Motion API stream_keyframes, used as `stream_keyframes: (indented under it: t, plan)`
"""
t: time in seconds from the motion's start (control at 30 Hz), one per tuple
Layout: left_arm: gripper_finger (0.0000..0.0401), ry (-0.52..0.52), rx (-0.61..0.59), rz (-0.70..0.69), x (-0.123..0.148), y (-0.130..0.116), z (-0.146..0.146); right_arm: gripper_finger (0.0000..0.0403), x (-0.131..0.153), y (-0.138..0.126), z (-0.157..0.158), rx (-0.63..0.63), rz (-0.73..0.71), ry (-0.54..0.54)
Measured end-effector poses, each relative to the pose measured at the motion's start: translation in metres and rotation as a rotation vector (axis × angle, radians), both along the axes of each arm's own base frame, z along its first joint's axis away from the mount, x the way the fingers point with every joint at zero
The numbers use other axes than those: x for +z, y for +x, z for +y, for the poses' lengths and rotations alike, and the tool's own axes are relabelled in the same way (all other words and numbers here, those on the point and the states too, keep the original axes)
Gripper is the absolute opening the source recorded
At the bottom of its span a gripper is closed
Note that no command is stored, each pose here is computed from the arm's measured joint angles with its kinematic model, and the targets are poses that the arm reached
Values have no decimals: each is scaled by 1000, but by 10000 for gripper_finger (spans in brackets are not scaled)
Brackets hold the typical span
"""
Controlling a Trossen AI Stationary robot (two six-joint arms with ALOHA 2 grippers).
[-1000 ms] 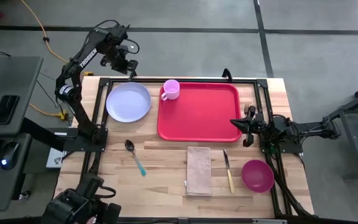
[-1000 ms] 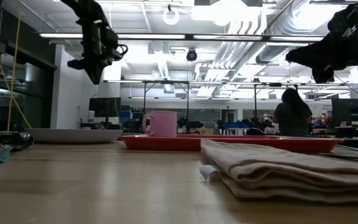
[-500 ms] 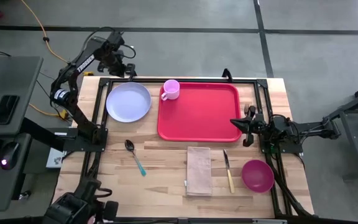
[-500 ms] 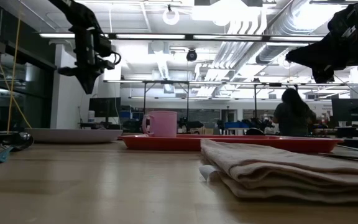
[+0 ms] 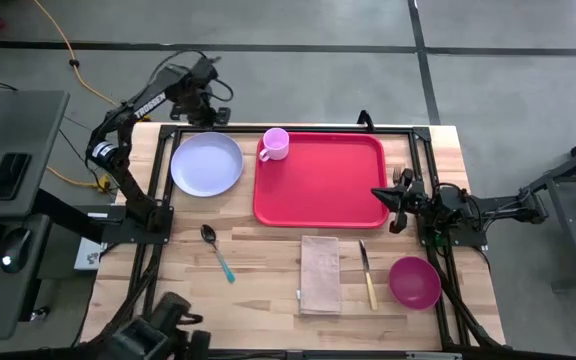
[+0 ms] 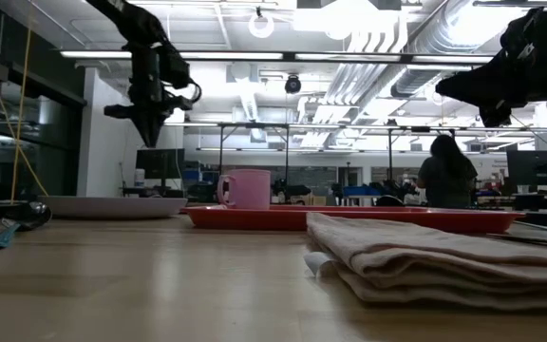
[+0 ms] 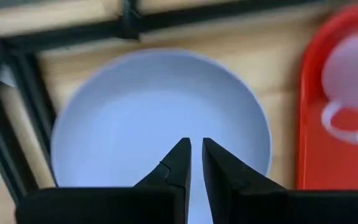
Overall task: Set up tray
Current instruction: Put the blue plate below the pink mug on the red serving tray
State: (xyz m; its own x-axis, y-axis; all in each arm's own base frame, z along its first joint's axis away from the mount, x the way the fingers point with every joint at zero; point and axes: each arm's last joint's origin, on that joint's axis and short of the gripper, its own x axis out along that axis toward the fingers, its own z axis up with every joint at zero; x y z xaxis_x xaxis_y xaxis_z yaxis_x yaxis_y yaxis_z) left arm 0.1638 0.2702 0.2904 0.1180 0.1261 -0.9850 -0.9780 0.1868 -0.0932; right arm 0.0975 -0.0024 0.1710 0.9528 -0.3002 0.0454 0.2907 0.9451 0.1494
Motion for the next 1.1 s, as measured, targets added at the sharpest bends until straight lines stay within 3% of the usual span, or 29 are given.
stream_keyframes:
  t: [0.2, 0.57, 1.1]
  plan:
    - [72, -61, -127, 15, -22, 30, -19, 0, 0, 0, 0, 0, 0, 1]
    - [72, -200, -420, 32, -59, 50, -70, 0, 0, 0, 0, 4, 0, 2]
    - [72, -126, -600, 71, -51, 80, -135, 0, 0, 0, 1, 19, 0, 1]
